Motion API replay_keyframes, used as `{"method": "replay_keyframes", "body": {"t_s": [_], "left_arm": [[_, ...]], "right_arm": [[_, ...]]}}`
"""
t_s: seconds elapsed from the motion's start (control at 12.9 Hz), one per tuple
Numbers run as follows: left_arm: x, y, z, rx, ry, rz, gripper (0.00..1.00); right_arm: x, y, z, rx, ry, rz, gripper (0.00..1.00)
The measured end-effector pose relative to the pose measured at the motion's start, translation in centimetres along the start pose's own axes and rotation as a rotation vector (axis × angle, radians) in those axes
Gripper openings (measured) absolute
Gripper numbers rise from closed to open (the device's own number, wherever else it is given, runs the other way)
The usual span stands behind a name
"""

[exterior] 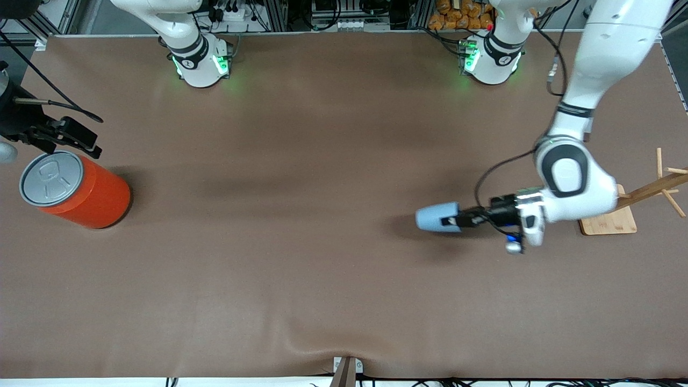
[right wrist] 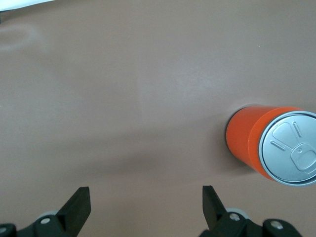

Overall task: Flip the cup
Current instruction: 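Place the cup upright beside the wooden stand with the left gripper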

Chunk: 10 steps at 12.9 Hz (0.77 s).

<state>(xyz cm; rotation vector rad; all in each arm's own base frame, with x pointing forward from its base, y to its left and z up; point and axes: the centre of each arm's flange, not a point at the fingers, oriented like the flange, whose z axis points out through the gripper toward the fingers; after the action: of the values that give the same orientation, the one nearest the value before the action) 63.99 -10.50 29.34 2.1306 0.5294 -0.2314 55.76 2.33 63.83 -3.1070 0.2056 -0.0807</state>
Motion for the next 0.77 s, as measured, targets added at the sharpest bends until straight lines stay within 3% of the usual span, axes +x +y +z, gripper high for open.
{"method": "replay_keyframes", "body": {"t_s": [0.39, 0.77], "left_arm": [[2.7, -0.8, -5.9, 0.448, 0.114, 0.109, 0.05], [4.1, -4.5, -7.5, 0.777, 0.188, 0.157, 0.05]], "right_arm": [[0.1, 0.5, -0.4, -0.021, 0.011, -0.035, 1.0], [0.2, 0.7, -0.5, -0.022, 0.014, -0.052, 1.0]]}}
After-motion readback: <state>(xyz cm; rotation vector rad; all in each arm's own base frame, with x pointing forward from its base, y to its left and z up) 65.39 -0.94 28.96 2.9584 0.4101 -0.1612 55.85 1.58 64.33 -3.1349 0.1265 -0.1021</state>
